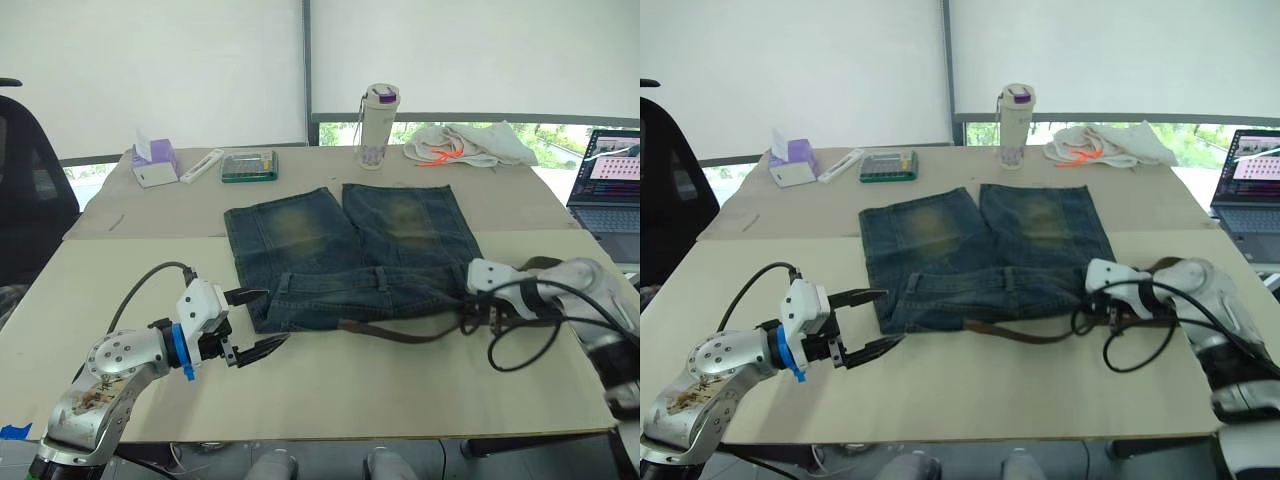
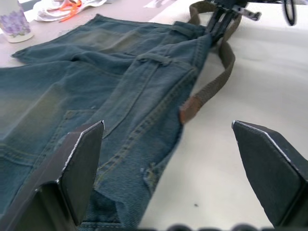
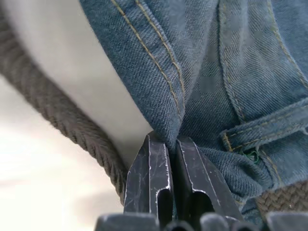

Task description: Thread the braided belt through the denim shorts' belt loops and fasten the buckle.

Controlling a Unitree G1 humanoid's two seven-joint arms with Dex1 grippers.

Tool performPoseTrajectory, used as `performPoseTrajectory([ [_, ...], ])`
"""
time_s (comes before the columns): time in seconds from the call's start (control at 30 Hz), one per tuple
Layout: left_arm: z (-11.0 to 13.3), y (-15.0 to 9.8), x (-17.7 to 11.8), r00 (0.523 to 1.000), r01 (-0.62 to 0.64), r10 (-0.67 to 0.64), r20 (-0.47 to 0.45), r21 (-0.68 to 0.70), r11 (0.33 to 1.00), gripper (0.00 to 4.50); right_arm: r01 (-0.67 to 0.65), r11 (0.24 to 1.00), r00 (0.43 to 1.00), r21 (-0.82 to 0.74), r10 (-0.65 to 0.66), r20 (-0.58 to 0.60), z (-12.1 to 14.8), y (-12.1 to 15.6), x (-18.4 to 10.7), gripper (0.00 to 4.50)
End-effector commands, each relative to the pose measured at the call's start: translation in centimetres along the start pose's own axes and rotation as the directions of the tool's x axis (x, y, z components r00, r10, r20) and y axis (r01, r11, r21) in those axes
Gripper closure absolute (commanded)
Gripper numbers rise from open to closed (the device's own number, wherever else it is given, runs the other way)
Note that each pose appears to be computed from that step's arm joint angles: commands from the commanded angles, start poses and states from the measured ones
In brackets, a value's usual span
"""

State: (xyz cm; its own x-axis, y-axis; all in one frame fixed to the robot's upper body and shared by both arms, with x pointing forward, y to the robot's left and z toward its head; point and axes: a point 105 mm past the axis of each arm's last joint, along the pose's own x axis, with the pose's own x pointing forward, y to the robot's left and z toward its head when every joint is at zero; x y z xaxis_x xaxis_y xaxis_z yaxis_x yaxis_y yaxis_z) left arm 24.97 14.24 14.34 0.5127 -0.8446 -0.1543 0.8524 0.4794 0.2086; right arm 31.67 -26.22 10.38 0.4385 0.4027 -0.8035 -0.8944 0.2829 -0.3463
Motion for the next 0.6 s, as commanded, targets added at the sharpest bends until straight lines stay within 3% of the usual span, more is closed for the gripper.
performPoseTrajectory([
  [0.03,1.0,-0.1,0.1,1.0,0.013,-0.014,0.026,0.043,0.999,0.0,-0.004,1.0,1.0,0.026,0.005,-0.013,-0.2,0.8,-1.7,4.48],
  [0.13,1.2,-0.1,0.3,0.999,0.022,-0.023,0.027,0.045,0.999,0.0,0.007,0.999,1.0,0.037,-0.006,-0.012,-0.5,1.4,-2.7,4.48],
  [0.27,1.1,-0.2,0.4,0.999,0.037,-0.038,0.024,0.042,0.998,0.0,0.05,0.999,0.999,0.015,-0.05,-0.001,-0.6,0.9,-4.0,3.12],
  [0.43,1.0,-0.1,0.3,0.999,0.05,-0.051,0.014,0.043,0.998,0.0,0.139,0.987,0.978,0.076,-0.149,0.146,2.3,-1.1,-6.4,1.26],
  [0.53,0.8,-0.2,0.2,0.998,0.068,-0.068,0.003,0.045,0.997,0.0,0.014,0.993,0.971,0.115,-0.041,0.235,4.8,0.5,-7.5,0.33],
  [0.6,0.7,-0.5,0.2,0.996,0.089,-0.089,-0.006,0.044,0.995,0.0,-0.121,0.989,0.943,0.091,0.086,0.322,7.4,2.9,-7.0,0.33],
])
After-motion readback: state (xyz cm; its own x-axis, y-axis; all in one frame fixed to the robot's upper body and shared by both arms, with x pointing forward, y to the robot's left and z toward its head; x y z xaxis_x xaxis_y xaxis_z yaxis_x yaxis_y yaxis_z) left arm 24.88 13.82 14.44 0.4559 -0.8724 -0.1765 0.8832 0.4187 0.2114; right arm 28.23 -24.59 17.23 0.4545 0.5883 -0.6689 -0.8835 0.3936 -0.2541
